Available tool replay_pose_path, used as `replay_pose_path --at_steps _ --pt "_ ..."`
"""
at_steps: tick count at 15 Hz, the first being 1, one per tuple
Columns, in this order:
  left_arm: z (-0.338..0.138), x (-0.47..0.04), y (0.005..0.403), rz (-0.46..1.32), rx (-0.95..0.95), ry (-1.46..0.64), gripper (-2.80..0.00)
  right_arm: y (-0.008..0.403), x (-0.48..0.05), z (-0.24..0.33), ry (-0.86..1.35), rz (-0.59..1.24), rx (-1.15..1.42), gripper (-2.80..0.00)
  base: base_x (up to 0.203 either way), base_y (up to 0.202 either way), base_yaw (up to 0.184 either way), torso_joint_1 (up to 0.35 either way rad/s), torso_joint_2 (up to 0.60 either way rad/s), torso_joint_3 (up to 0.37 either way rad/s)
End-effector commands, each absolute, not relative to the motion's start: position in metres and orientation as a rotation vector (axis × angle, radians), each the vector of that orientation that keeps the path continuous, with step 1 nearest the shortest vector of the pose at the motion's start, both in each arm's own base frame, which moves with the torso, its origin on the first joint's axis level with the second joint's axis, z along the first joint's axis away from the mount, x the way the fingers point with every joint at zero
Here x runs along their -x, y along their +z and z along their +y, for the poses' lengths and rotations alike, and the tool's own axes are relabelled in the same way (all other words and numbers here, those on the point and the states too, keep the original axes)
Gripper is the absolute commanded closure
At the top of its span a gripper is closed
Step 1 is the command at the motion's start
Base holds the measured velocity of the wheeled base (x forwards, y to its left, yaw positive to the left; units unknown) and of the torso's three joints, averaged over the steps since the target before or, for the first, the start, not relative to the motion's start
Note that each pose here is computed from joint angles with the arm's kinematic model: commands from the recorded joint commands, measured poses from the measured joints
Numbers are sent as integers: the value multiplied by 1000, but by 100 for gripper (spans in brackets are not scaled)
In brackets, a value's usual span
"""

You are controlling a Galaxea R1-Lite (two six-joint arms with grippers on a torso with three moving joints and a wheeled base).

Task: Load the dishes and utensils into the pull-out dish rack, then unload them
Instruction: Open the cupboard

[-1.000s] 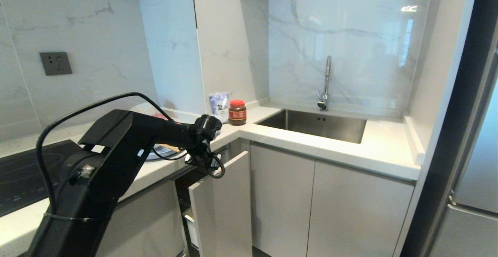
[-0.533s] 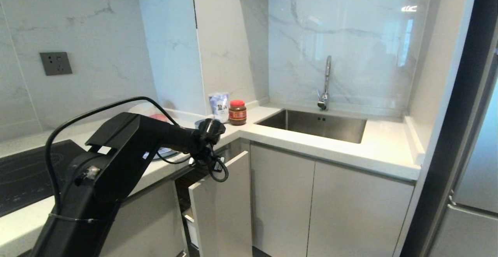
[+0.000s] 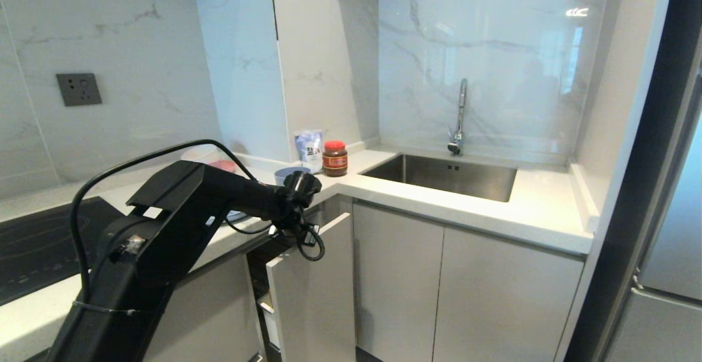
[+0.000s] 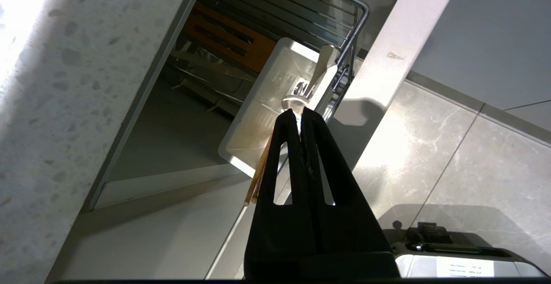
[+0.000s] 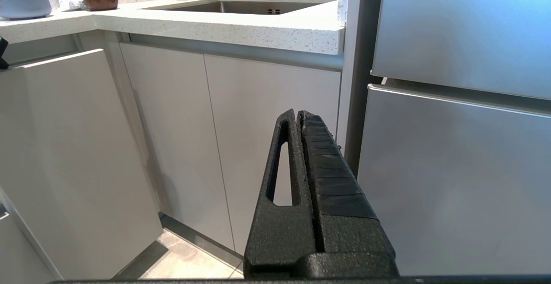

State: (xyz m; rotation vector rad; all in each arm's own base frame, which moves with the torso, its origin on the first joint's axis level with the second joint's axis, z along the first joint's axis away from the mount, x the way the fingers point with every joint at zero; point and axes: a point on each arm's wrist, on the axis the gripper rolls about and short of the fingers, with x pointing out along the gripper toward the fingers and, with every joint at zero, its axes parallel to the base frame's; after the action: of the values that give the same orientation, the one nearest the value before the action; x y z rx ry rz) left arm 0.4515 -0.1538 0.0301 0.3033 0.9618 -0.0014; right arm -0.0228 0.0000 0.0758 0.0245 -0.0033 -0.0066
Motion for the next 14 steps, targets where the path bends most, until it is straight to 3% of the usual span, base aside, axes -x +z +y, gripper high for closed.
replay_pose_path --at_steps 1,14 --pt "-161 -447 31 966 -310 -14 0 75 23 0 -7 -6 -25 0 0 0 0 0 0 0" --pt "-213 -406 34 984 -372 -130 0 75 23 0 -6 -6 -25 0 0 0 0 0 0 0"
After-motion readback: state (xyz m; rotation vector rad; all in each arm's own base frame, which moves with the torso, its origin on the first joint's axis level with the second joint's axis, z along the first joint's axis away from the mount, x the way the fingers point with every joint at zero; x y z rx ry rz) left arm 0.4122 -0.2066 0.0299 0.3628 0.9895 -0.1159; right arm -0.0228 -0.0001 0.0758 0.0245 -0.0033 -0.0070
